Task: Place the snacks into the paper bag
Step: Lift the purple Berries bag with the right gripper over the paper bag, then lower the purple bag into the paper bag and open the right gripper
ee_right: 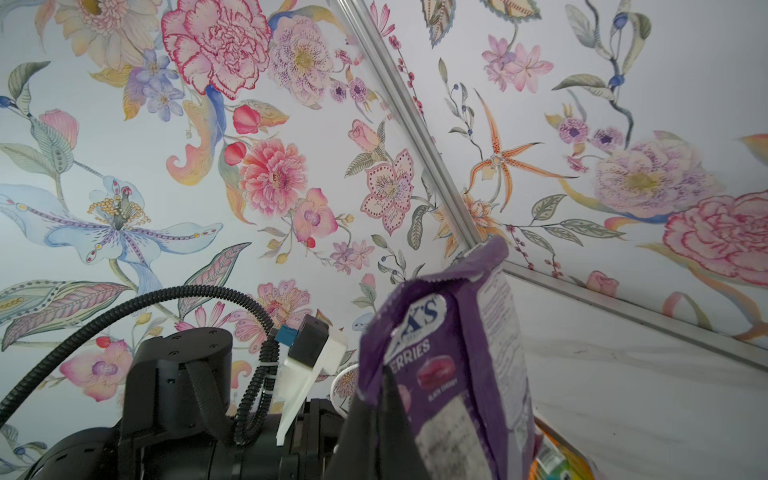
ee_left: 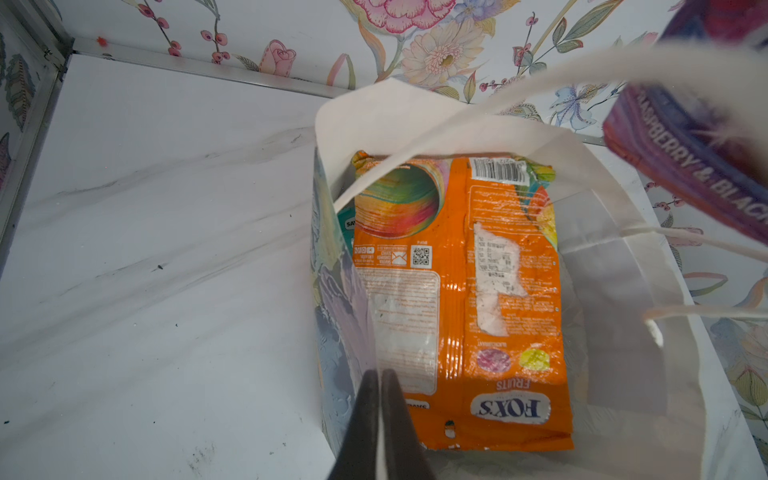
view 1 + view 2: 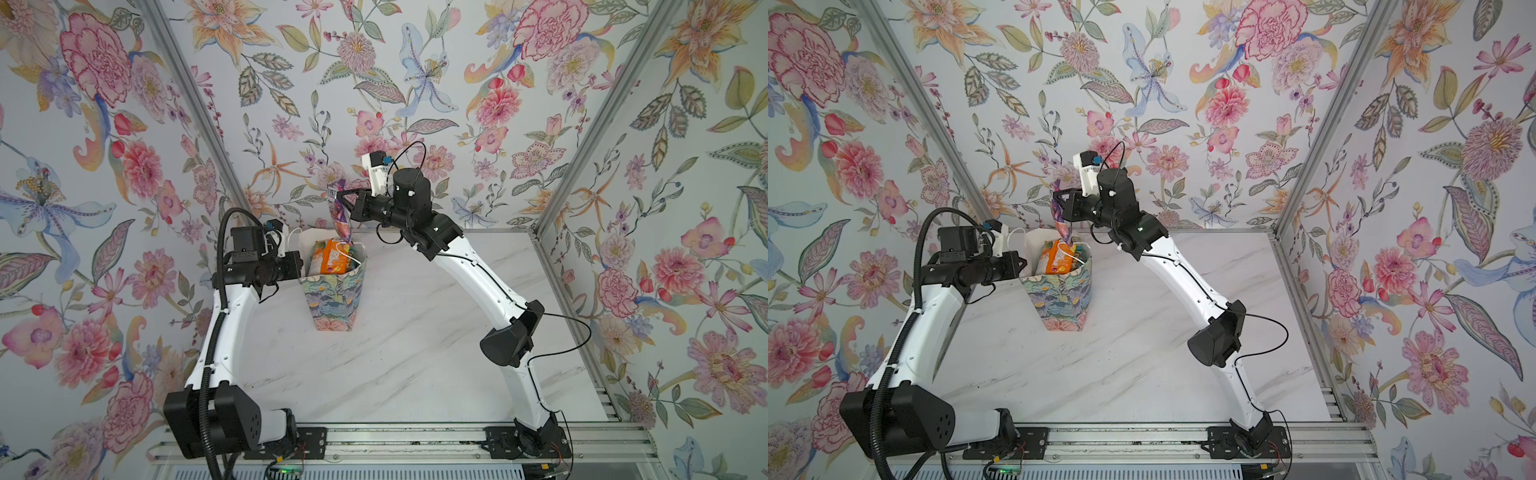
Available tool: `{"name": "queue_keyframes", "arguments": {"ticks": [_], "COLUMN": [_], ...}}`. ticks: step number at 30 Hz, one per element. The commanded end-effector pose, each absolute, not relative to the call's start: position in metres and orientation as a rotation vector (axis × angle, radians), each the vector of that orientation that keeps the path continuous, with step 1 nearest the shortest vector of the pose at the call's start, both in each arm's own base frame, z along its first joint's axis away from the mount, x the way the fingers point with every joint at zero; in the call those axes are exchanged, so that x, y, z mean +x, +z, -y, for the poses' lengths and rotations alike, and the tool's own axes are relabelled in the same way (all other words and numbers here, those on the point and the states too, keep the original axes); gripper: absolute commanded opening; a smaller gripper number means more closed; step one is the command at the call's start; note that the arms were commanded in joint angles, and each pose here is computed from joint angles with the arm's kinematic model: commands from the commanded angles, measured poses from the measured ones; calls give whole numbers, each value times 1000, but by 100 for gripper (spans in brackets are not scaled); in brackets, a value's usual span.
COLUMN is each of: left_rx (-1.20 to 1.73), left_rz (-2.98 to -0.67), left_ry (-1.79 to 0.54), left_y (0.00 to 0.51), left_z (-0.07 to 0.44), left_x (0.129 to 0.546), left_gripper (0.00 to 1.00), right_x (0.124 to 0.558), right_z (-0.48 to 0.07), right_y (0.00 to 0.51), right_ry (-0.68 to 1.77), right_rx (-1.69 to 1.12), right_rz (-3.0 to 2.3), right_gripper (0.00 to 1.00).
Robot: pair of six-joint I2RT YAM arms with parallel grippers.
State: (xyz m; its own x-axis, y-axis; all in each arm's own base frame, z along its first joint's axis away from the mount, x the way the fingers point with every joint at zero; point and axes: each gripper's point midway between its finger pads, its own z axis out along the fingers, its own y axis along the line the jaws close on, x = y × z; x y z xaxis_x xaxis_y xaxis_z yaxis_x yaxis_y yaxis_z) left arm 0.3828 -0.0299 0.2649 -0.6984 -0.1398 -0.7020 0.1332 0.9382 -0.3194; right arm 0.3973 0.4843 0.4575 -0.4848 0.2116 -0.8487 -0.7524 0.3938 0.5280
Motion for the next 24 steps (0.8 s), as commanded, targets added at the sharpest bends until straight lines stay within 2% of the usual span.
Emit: {"name": "queue_keyframes", "arguments": {"ticks": [1, 15, 24], "left_rx": [7, 7, 12], "left_rz": [-2288, -2286, -2286], "left_ry": [-480, -478, -475], "left_y": [268, 269, 270], "left_z": [36, 36, 36], "left_x": [377, 377, 376], "left_gripper": [4, 4, 4], "right_x": [377, 349, 357], "right_z": [-493, -486, -504], "right_y": [484, 532, 497], "right_ry": [1329, 1356, 1371], "right_rx": [-521, -534, -550], "right_rz": [-1604, -1468, -1557], "right_gripper": [0, 0, 0]}}
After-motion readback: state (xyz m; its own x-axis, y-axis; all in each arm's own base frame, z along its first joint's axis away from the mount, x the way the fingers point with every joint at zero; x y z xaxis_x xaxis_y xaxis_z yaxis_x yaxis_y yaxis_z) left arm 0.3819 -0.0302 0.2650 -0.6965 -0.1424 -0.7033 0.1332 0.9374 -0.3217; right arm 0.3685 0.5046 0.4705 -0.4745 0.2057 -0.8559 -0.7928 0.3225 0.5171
